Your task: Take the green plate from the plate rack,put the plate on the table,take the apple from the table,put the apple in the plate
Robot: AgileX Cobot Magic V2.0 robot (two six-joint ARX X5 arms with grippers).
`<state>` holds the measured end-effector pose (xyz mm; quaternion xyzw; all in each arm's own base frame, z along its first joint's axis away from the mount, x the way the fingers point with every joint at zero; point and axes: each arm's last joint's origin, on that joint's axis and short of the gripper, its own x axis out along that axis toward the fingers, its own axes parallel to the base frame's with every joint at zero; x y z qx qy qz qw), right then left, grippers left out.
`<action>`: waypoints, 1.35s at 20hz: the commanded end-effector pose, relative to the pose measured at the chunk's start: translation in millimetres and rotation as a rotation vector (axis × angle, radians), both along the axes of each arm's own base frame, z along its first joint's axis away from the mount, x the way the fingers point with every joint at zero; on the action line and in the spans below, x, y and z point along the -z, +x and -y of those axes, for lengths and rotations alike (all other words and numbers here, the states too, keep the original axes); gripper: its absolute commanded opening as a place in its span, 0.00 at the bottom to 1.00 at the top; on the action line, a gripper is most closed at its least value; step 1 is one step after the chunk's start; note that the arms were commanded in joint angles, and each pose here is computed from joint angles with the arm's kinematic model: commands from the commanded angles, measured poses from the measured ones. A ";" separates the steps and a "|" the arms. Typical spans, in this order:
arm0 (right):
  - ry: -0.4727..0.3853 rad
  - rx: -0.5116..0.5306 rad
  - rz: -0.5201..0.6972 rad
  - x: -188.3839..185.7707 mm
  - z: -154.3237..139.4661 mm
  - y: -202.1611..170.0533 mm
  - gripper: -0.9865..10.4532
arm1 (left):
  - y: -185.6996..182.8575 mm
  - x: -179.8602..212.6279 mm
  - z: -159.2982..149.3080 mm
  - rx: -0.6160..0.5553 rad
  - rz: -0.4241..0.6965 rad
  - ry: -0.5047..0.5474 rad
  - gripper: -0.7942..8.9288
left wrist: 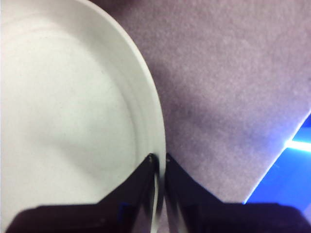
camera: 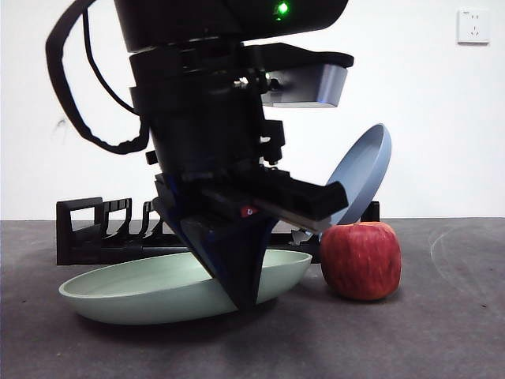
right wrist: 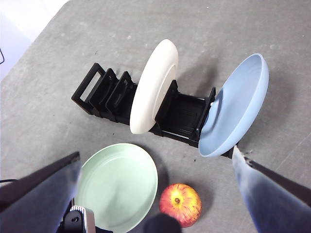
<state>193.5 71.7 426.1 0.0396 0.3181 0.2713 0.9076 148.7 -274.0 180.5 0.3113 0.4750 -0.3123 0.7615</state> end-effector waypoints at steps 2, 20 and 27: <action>0.002 -0.003 0.004 -0.9 -0.3 0.5 0.61 | 2.4 16.0 -7.9 -0.061 -0.101 0.035 0.07; -0.002 -0.004 -0.002 -0.3 -0.1 0.1 0.61 | 6.3 -24.2 -13.7 -0.085 -0.045 -0.078 0.32; -0.115 -0.026 -0.092 10.4 3.4 -7.6 0.61 | -19.0 -174.7 -56.5 -0.039 0.166 -0.506 0.32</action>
